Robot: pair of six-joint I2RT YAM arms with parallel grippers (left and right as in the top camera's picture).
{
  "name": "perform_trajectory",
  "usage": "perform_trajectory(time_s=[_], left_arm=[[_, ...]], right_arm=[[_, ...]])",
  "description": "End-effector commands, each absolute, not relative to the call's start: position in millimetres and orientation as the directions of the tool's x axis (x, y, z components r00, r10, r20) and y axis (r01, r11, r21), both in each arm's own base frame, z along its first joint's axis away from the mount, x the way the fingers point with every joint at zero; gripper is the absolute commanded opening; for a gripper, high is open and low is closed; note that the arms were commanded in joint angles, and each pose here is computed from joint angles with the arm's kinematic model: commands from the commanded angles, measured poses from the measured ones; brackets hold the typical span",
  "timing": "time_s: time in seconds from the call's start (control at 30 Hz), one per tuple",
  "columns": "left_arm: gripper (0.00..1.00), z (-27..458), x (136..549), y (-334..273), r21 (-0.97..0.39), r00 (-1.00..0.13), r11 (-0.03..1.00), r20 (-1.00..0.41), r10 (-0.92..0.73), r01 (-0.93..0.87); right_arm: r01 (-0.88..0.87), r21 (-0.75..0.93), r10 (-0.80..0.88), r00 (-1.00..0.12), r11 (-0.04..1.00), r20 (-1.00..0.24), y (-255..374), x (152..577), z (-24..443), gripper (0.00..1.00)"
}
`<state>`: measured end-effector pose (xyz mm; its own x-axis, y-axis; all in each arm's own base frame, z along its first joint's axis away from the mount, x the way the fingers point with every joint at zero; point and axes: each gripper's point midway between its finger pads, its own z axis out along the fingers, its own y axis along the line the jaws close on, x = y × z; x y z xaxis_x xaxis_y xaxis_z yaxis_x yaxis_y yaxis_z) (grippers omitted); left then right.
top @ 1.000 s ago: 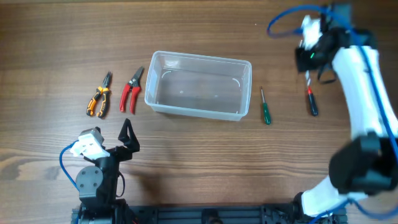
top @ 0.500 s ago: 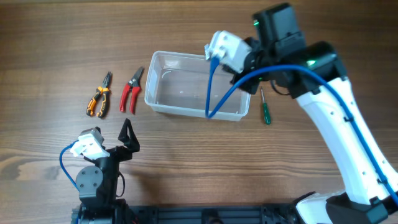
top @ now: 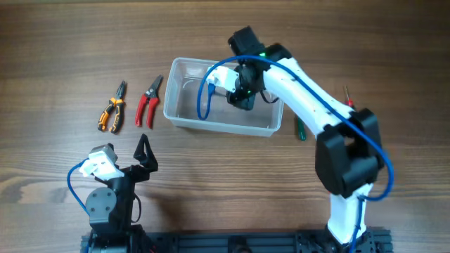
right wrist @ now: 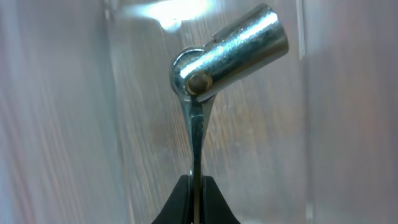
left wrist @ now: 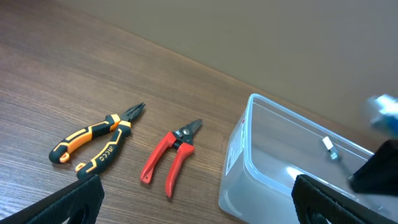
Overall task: Pack container
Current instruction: 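Carry the wrench into the clear container and open the right gripper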
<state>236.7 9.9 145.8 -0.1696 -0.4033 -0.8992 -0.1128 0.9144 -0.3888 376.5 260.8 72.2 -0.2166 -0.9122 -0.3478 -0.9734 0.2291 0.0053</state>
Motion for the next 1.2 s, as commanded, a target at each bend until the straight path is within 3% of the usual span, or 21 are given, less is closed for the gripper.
perform_trajectory(time_s=[0.0, 0.1, 0.23, 0.4, 0.57, 0.7, 0.83, 0.97, 1.17], left_arm=[[1.00, 145.9, 236.6, 13.5, -0.398, -0.158, 0.908, -0.896, -0.415, -0.130], [1.00, 145.9, 236.6, 13.5, -0.398, -0.158, 0.908, -0.896, -0.415, -0.130], [1.00, 145.9, 236.6, 13.5, -0.398, -0.158, 0.908, -0.896, -0.415, -0.130], [1.00, 145.9, 236.6, 13.5, -0.398, -0.158, 0.908, -0.896, -0.415, -0.130], [1.00, 145.9, 236.6, 13.5, -0.398, -0.158, 0.908, -0.896, -0.415, -0.130], [1.00, 145.9, 236.6, 13.5, -0.398, -0.158, 0.908, -0.896, -0.415, -0.130], [1.00, 145.9, 236.6, 13.5, -0.398, -0.158, 0.908, -0.896, -0.415, -0.130], [1.00, 145.9, 236.6, 13.5, -0.398, -0.158, 0.908, -0.896, -0.415, -0.130], [1.00, 145.9, 236.6, 13.5, -0.398, -0.158, 0.908, -0.896, -0.415, -0.130]], right_arm=[[-0.955, 0.055, -0.904, -0.295, 0.293, -0.308, 257.7, 375.4, 50.6, 0.04], [-0.951, 0.091, -0.912, -0.309, 0.295, -0.271, 255.1, 370.8, 31.8, 0.04], [-0.949, 0.104, -0.914, -0.314, 0.297, -0.257, 254.0, 368.9, 24.6, 0.17], [-0.931, 0.104, -0.897, -0.365, 0.350, -0.251, 252.9, 371.0, 28.3, 0.17], [-0.905, 0.067, -0.854, -0.419, 0.419, -0.309, 260.3, 385.3, 86.7, 0.14], [-0.818, -0.005, -0.748, -0.524, 0.575, -0.407, 253.0, 401.1, 179.8, 0.16], [-0.591, -0.100, -0.573, -0.706, 0.801, -0.418, 190.3, 404.9, 239.7, 0.25], [-0.391, -0.032, -0.378, -0.861, 0.920, -0.342, 127.3, 392.6, 242.9, 0.31], [-0.178, 0.043, -0.166, -0.967, 0.983, -0.194, 56.8, 382.7, 205.4, 0.27]])
